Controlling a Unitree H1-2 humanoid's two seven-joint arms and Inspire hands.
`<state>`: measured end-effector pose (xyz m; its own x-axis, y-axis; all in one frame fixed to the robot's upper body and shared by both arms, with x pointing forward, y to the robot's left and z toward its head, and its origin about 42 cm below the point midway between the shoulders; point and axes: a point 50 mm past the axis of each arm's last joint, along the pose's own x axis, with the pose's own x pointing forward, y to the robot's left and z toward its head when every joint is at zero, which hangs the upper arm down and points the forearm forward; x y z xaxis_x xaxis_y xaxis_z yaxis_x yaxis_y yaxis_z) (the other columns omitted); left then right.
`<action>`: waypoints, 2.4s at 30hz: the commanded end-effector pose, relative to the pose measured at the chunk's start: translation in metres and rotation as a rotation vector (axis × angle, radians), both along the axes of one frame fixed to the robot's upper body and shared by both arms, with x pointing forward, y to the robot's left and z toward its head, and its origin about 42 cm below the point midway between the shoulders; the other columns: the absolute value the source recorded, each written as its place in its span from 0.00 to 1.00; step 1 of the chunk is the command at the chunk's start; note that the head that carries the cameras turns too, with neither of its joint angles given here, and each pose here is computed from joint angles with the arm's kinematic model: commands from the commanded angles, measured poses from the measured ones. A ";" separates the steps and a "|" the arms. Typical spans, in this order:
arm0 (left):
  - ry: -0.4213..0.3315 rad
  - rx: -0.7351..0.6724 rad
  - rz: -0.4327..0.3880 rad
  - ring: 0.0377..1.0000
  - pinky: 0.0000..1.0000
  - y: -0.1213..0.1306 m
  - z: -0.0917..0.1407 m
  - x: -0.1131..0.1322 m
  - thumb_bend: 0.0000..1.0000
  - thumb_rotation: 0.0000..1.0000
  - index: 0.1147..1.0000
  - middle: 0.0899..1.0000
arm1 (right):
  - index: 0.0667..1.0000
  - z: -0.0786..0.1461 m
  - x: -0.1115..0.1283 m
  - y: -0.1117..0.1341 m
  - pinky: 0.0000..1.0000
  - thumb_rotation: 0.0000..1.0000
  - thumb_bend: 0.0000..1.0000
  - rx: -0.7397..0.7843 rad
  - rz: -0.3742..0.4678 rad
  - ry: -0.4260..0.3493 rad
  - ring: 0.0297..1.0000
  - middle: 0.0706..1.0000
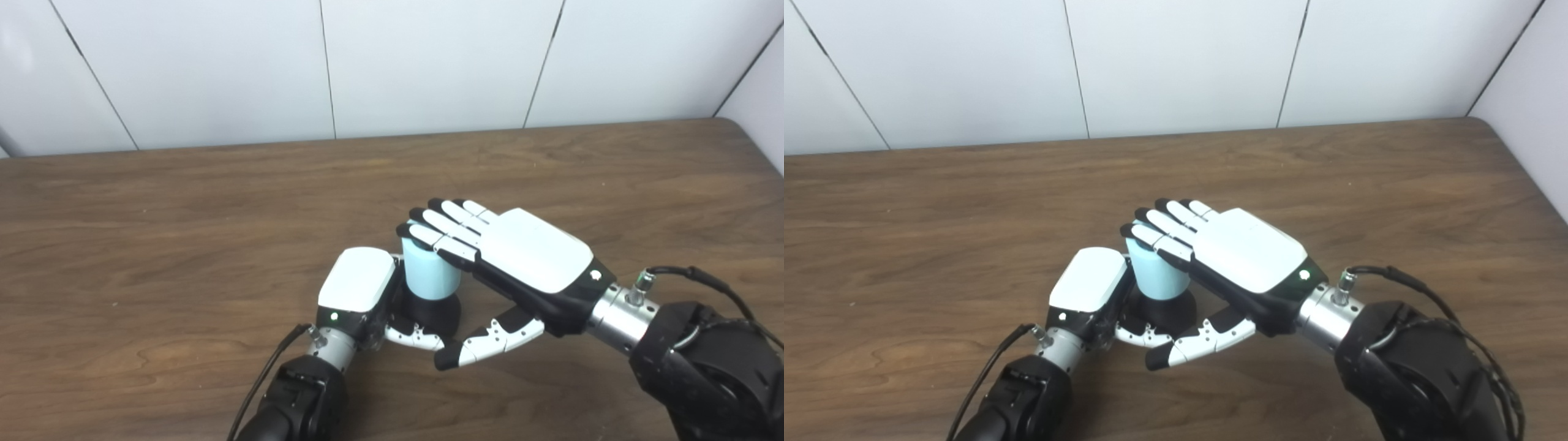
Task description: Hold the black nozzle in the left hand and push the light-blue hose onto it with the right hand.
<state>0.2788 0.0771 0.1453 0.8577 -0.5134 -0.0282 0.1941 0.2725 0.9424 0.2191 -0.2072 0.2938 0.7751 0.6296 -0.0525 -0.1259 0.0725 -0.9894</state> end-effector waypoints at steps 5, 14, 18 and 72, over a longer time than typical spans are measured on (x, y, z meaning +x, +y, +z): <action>0.252 0.110 -0.086 0.44 0.45 -0.006 -0.041 -0.027 0.50 0.00 0.42 0.46 | 0.92 -0.031 0.002 -0.014 1.00 1.00 0.69 -0.115 -0.027 0.149 1.00 0.96; 0.239 0.121 -0.089 0.40 0.43 -0.006 -0.039 -0.027 0.51 0.00 0.41 0.43 | 0.93 -0.036 0.000 -0.019 1.00 1.00 0.69 -0.110 -0.038 0.162 1.00 0.95; 0.248 0.130 -0.088 0.43 0.45 -0.007 -0.039 -0.027 0.50 0.00 0.41 0.47 | 0.93 -0.036 -0.002 -0.019 1.00 1.00 0.69 -0.109 -0.036 0.164 1.00 0.95; 0.252 0.127 -0.087 0.46 0.47 -0.005 -0.038 -0.029 0.50 0.00 0.40 0.48 | 0.93 -0.067 -0.009 -0.016 1.00 1.00 0.67 -0.105 -0.055 0.254 1.00 0.96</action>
